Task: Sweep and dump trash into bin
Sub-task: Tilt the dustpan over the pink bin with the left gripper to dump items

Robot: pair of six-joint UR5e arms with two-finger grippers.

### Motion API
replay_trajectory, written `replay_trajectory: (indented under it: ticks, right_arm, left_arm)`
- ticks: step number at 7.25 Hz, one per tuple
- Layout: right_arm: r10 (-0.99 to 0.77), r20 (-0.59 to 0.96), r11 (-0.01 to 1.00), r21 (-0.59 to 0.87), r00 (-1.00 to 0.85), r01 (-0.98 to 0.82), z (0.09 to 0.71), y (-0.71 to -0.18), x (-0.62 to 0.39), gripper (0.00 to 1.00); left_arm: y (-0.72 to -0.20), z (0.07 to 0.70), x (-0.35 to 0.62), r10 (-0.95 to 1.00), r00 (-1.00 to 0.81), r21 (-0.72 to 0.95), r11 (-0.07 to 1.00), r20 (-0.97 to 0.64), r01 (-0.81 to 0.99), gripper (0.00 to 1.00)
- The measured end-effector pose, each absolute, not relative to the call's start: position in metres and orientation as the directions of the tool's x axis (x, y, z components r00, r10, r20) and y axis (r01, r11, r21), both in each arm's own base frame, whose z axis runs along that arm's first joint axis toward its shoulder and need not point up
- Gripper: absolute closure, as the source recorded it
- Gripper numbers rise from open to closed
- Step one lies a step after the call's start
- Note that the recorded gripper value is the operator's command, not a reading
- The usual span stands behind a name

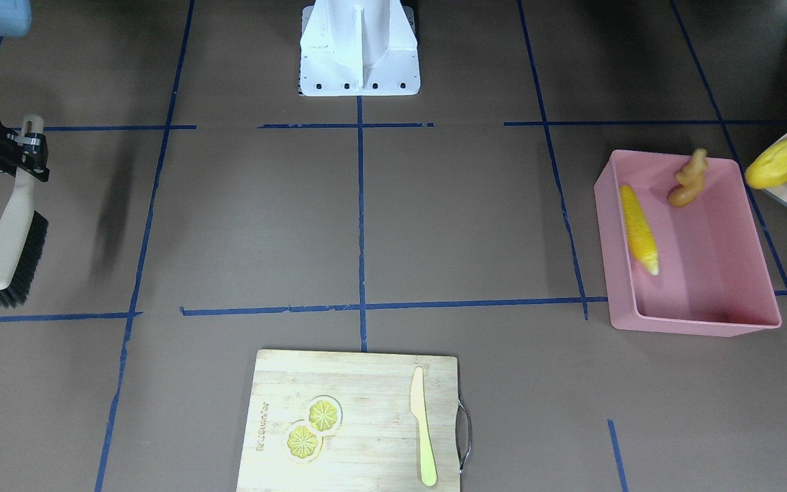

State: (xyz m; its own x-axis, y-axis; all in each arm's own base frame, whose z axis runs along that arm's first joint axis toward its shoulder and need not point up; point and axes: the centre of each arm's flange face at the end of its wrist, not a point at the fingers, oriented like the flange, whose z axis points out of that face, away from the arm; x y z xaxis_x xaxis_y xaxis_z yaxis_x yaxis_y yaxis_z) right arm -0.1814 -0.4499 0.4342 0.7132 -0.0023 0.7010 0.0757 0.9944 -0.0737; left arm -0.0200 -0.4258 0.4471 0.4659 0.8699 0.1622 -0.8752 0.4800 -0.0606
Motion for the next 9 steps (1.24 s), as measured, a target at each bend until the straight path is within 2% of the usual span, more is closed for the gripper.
replay_trajectory:
  ticks: [5,9]
  right_arm:
    - [0.032,0.700,0.993,-0.104,0.714,0.058,0.448,-0.441,-0.177,1.00]
    - [0.070,0.708,0.993,-0.120,0.703,0.022,0.510,-0.400,-0.162,1.00]
  left_arm:
    - [-0.429,0.427,-0.012,0.878,0.450,-0.045,0.463,0.163,-0.885,1.00]
    - [-0.422,0.376,0.018,0.892,0.450,0.255,0.428,0.032,-0.867,1.00]
